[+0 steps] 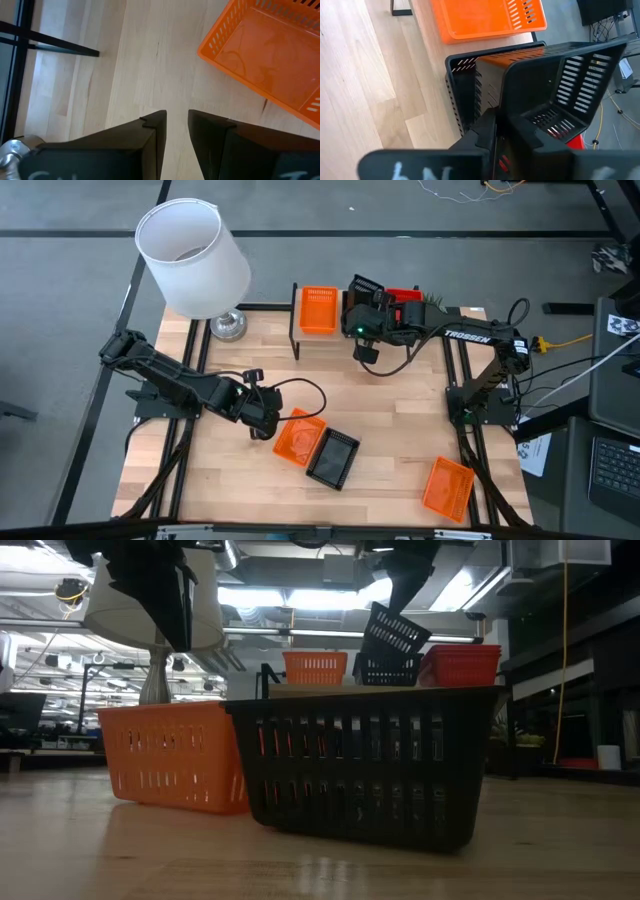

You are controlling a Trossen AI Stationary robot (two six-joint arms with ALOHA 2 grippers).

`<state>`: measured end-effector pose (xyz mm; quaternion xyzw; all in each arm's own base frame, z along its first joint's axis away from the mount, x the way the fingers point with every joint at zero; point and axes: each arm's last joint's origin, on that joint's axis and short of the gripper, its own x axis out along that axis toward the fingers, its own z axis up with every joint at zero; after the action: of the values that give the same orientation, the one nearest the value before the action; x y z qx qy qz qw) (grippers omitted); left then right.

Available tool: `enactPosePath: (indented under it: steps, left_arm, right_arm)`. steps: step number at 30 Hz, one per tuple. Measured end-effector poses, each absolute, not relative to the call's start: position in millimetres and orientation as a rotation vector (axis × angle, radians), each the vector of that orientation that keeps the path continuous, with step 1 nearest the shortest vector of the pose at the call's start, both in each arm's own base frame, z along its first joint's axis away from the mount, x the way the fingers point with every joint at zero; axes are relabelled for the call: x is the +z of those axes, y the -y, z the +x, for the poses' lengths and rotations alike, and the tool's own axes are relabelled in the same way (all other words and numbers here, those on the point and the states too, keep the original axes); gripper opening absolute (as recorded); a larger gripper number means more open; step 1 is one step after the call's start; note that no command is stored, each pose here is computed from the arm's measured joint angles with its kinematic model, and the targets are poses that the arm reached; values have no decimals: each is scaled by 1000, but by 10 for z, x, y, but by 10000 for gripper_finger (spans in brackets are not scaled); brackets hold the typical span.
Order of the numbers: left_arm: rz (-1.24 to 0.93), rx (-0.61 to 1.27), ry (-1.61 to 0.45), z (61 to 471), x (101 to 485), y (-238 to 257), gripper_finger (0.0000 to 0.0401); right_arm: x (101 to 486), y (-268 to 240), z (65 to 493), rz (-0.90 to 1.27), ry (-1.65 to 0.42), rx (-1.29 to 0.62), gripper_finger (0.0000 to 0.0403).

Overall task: Stack baskets on shelf by color
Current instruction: Stack the top black basket on the other black basket on the shelf

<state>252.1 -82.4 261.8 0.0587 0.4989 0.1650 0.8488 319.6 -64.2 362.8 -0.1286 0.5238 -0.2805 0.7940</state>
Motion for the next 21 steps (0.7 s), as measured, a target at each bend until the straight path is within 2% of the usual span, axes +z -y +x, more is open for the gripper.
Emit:
enactPosePath:
  steps: [12,21]
  left_arm:
    - [123,348,-1051,2521,2618,823,73]
    - [122,348,-1051,2521,2618,823,73]
  right_arm:
    - [3640,690,3190,-301,-1118,-662,117]
    - [3641,644,3224,-240,-1087,-603,122]
